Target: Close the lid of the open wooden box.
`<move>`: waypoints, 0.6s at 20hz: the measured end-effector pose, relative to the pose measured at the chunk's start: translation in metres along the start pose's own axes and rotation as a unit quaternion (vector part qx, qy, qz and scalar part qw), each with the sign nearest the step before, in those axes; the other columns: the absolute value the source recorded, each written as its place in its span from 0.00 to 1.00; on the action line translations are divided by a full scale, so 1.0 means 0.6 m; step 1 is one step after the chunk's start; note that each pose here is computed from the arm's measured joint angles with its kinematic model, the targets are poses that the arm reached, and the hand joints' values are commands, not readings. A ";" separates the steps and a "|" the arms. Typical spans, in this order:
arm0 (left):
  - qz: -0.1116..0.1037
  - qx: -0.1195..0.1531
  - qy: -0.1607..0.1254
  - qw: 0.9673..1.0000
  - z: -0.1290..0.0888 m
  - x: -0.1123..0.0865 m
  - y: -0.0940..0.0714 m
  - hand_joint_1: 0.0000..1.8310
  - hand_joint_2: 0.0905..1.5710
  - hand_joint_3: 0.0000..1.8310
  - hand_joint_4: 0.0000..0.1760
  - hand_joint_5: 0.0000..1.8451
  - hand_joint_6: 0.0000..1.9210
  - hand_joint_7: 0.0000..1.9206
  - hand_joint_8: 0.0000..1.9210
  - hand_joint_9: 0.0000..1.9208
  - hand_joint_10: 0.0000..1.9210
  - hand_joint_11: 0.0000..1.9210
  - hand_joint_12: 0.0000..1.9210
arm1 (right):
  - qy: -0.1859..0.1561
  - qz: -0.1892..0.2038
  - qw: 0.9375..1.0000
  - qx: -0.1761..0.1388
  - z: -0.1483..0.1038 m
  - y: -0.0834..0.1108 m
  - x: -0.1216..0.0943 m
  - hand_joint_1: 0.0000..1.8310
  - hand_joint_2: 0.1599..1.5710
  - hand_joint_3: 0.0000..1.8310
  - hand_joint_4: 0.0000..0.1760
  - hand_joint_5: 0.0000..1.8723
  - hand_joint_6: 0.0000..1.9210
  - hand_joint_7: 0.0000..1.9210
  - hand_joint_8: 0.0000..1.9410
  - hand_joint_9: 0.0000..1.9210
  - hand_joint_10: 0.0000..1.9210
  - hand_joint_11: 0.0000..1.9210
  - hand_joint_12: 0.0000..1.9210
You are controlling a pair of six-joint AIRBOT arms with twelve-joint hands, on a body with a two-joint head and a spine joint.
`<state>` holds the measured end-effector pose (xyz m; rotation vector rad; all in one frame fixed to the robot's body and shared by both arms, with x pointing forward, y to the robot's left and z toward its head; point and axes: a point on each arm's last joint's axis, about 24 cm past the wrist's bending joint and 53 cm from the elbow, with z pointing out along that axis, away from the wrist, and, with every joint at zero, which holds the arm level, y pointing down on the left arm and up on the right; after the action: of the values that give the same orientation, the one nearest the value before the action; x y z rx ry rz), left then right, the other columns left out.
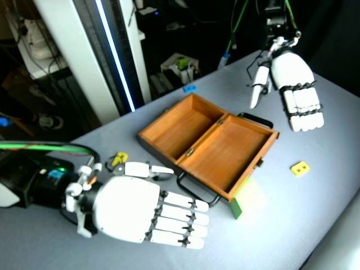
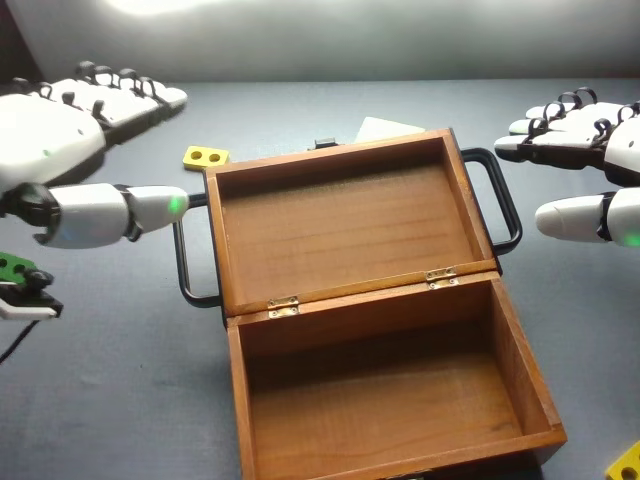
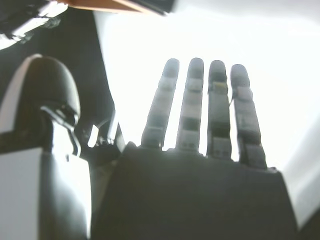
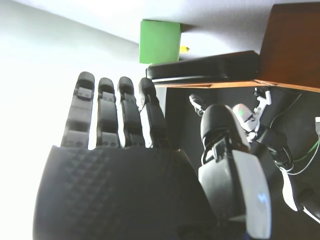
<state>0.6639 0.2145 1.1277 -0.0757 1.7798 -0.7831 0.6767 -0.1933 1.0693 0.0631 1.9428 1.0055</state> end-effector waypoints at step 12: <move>0.039 -0.034 0.109 0.993 -0.044 0.093 0.031 0.00 0.81 0.01 0.00 0.04 0.00 0.04 0.00 0.05 0.00 0.06 0.02 | 0.022 -0.015 0.999 0.039 -0.014 -0.038 0.013 0.00 0.83 0.00 0.00 0.09 0.00 0.03 0.00 0.00 0.00 0.02 0.01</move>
<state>0.6265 0.2178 1.0750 0.0352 2.0034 -0.6953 0.6737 -0.2103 1.0507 0.0559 2.0163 0.9172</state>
